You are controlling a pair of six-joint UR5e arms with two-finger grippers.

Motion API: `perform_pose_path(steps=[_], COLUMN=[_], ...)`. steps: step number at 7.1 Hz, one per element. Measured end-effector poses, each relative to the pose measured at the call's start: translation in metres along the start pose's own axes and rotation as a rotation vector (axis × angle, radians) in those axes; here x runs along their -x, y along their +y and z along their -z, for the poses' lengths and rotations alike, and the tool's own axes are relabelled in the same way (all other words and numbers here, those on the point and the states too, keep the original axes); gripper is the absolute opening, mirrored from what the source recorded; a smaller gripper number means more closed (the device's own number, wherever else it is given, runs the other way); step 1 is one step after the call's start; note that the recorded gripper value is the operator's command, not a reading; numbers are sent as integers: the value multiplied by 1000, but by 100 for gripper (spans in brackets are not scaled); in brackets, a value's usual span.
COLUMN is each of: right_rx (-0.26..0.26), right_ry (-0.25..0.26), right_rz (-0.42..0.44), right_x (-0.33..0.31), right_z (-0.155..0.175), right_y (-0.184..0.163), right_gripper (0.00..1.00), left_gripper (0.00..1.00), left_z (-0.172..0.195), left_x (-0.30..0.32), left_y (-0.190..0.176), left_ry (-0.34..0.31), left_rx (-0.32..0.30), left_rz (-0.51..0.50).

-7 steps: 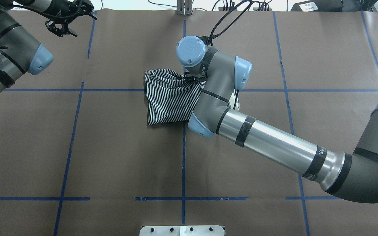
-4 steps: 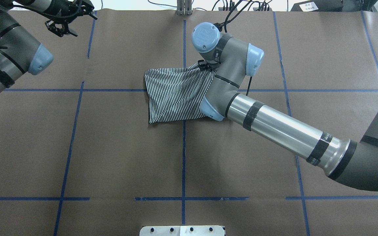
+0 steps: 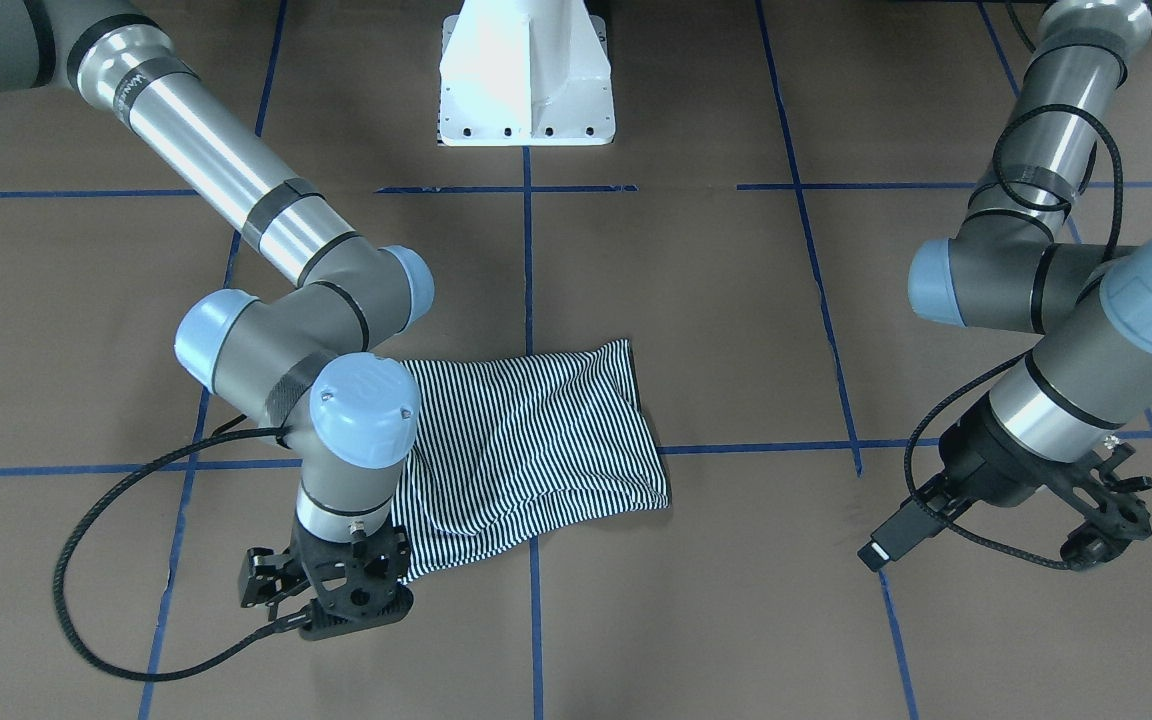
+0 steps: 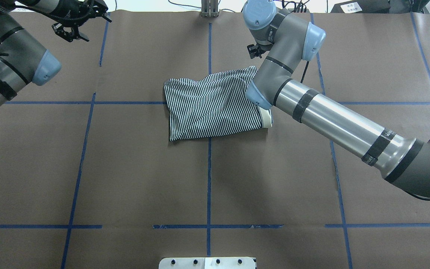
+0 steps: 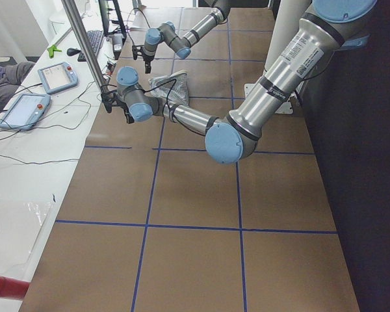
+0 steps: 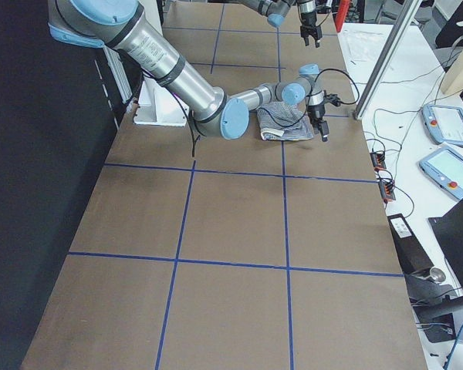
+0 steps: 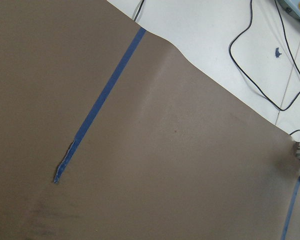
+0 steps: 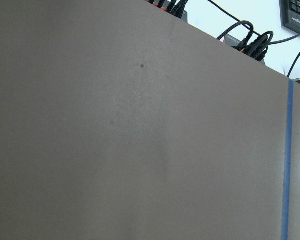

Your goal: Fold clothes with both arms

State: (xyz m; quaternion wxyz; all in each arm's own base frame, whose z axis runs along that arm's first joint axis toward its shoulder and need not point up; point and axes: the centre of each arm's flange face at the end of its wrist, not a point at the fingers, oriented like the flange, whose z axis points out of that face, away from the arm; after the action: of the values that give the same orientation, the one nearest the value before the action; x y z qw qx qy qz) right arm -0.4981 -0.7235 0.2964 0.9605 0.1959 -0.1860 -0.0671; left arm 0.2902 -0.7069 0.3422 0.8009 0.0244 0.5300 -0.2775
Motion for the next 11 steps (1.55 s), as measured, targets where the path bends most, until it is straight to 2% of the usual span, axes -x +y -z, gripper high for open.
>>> perform_pose_path(steps=[2,3,5,6,8,9,10,11], right_rx=[18,44,106,128,171,204,241,269], right_ry=[-76,-123,-181,-205,-237,-242,-274,-326], right_rz=[11,6,-3,-4,30,55,66,61], right_x=[-27,-47,-112,-157,-271,-325,-380,-430], right_z=[22,36,67,79,102,113,114,106], right_y=[-17,-21,-8,14,83,122,164,205], right_gripper=[100,100,100,100,100,100,100,100], left_gripper=[100,100,100,100,100,100,100,100], left_z=[6,16,53,78,141,170,200,226], left_x=[10,24,78,112,175,209,252,296], left_y=[4,3,-33,-61,-122,-146,-163,-174], left_ry=[6,8,-11,-37,-160,-228,-285,-329], left_rx=[4,-4,-35,-57,-88,-76,-58,-33], left_rz=[-24,-82,-263,-360,-549,-625,-693,-756])
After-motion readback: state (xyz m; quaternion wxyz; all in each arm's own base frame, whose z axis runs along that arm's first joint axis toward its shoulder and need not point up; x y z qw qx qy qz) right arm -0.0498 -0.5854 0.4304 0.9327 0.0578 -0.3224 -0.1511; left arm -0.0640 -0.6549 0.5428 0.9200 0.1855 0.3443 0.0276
